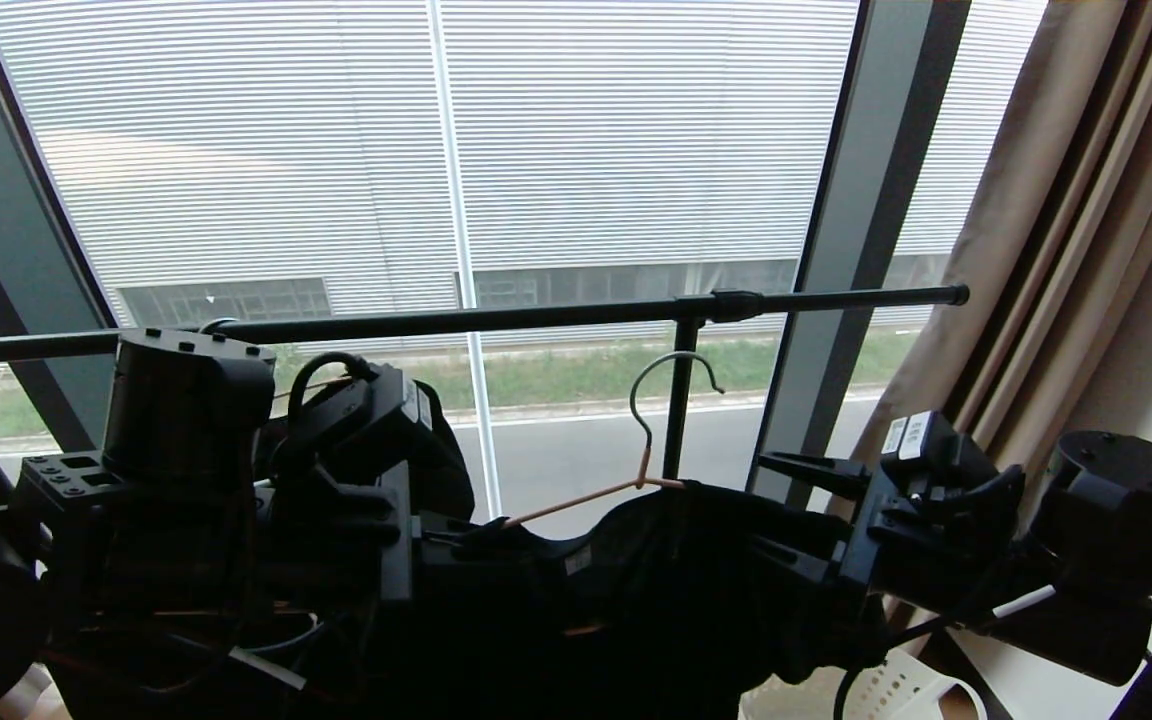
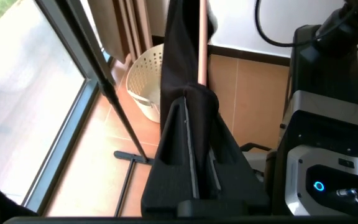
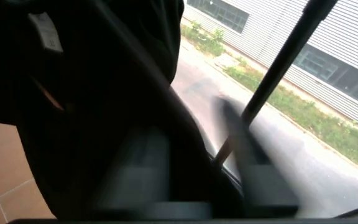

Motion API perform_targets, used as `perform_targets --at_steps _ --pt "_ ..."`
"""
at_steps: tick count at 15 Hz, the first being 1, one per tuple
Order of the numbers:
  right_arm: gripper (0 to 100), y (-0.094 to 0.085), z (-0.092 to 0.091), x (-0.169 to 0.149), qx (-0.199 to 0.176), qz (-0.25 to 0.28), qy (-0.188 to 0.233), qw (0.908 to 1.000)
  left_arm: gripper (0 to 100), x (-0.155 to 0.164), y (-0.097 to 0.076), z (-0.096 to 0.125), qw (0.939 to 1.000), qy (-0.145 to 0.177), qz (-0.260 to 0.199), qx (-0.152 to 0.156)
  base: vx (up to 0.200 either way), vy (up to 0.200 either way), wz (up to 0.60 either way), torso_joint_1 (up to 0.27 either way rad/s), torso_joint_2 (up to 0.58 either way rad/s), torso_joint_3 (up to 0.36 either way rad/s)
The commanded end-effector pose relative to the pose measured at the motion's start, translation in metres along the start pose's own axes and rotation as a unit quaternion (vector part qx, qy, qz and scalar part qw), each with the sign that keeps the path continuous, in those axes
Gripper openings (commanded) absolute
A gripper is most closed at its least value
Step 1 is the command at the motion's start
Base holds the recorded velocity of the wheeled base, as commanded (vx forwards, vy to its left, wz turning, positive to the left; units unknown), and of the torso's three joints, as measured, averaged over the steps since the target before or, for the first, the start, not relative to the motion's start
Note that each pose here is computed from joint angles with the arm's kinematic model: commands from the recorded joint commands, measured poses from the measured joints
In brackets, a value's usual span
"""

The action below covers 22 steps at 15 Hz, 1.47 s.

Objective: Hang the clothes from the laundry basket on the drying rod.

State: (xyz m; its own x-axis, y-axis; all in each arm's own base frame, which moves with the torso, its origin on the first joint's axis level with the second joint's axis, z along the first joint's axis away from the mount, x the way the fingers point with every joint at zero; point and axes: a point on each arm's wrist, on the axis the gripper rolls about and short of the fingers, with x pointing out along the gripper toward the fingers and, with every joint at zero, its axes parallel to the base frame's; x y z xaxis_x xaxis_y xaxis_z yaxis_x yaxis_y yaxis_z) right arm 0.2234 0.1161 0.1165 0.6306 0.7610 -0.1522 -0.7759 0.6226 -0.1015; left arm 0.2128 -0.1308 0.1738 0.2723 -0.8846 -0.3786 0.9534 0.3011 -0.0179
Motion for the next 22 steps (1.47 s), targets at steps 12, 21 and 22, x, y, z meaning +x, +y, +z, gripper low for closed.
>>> perform_targets --at_steps 12,21,22 --pt "100 -0.018 -0.03 -0.003 -0.047 0.003 0.049 0.9977 0 -0.065 -0.012 -0.017 0.9949 -0.027 0.094 -0.023 0.0 0.0 0.0 0.0 0.0 0.0" --pt "100 -0.022 -0.056 0.01 -0.061 0.012 0.089 0.9941 0 -0.068 -0.021 -0.021 0.9953 -0.027 0.091 -0.022 0.0 0.0 0.0 0.0 0.0 0.0" --pt "100 -0.023 -0.055 0.011 -0.062 0.012 0.087 0.9942 0 -0.068 -0.024 -0.022 0.9957 -0.026 0.087 -0.022 0.0 0.0 0.0 0.0 0.0 0.0"
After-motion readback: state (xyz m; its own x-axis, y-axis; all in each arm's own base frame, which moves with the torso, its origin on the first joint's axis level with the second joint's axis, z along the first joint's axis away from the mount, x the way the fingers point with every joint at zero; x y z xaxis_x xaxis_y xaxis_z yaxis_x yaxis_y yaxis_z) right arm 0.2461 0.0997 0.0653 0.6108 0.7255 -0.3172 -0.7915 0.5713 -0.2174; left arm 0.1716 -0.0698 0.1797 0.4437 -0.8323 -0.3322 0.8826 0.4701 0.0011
